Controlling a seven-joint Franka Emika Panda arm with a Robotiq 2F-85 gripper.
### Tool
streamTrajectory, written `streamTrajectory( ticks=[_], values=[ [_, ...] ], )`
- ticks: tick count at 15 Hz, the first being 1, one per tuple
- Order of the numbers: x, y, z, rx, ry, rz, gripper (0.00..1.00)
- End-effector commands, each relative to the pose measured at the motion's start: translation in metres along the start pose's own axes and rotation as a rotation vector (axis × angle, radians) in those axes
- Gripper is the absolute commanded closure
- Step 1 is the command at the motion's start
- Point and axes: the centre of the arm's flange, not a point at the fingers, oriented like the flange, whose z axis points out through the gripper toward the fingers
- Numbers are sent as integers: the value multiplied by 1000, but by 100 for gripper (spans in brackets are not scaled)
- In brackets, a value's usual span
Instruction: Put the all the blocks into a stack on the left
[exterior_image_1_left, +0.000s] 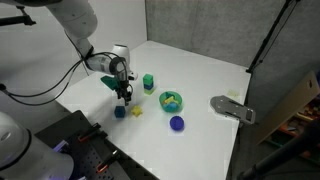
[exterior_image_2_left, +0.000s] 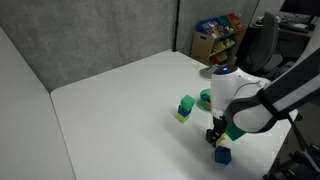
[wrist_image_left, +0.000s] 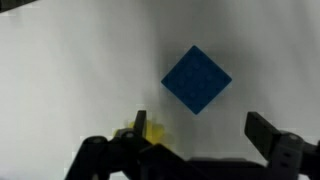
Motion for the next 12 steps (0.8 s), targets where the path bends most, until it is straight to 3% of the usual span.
streamTrajectory(
  ticks=[1, 12],
  values=[
    [-9, 6, 16, -14, 28, 76, 0],
    [-14, 5, 53, 3, 57, 168, 0]
  ],
)
